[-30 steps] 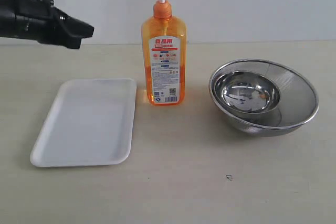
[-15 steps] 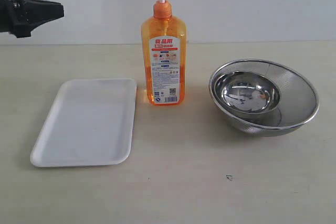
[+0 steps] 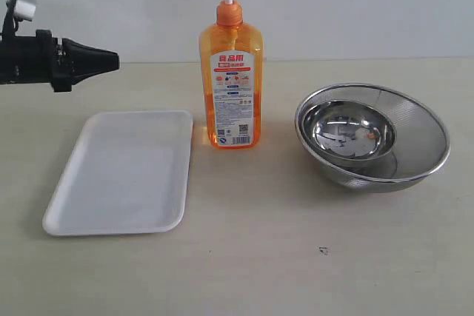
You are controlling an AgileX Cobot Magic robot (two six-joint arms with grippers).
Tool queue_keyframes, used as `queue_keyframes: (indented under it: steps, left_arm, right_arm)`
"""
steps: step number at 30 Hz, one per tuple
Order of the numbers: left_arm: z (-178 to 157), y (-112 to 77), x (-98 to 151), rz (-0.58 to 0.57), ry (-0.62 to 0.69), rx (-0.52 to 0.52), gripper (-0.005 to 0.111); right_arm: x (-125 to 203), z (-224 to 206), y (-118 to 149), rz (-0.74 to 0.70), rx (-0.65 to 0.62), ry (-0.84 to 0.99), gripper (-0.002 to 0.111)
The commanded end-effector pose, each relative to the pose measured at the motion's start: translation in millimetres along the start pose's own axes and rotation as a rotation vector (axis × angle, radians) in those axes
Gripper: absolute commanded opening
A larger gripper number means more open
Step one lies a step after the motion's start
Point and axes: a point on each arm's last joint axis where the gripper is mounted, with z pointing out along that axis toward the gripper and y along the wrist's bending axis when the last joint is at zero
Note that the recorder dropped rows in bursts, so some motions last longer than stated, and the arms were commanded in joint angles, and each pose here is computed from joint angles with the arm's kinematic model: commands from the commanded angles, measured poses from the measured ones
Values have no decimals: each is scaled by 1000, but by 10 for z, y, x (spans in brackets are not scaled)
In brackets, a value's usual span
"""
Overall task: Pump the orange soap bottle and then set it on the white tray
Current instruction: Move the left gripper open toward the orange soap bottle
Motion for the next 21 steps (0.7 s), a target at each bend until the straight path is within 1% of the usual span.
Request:
queue_keyframes:
  steps: [1,2,4,5,7,9,10,11,12,21]
  left_arm:
    - [47,38,-54,-31,-86,-28,5]
    - [57,33,-56,-31,-86,-25,8]
    - [79,20,-59,-30,-85,-19,18]
    - [89,13,-61,-29,-85,-17,26]
    - [102,5,-63,-38,-84,-13,49]
    - [111,5,-72,-84,-93,-13,77]
    - [124,-1,-78,-88,-96,-12,89]
    - [126,-1,-80,-89,-98,-13,103]
    - [125,0,-81,-95,-100,-13,110]
    - [125,3,-82,-94,-101,-16,110]
  right_arm:
    - [-16,-5,0,-1,1,-18,1]
    - [-16,-5,0,-1,1,-18,1]
    - [-16,-5,0,-1,1,-18,1]
    - [-16,-5,0,-1,1,-18,1]
    - [-16,-5,0,-1,1,-18,1]
    - [-16,-5,0,-1,1,-18,1]
    - [-16,-5,0,-1,1,-18,1]
    - [-16,-5,0,-1,1,-18,1]
    - [-16,-5,0,-1,1,-18,1]
    - [-16,-5,0,-1,1,-18,1]
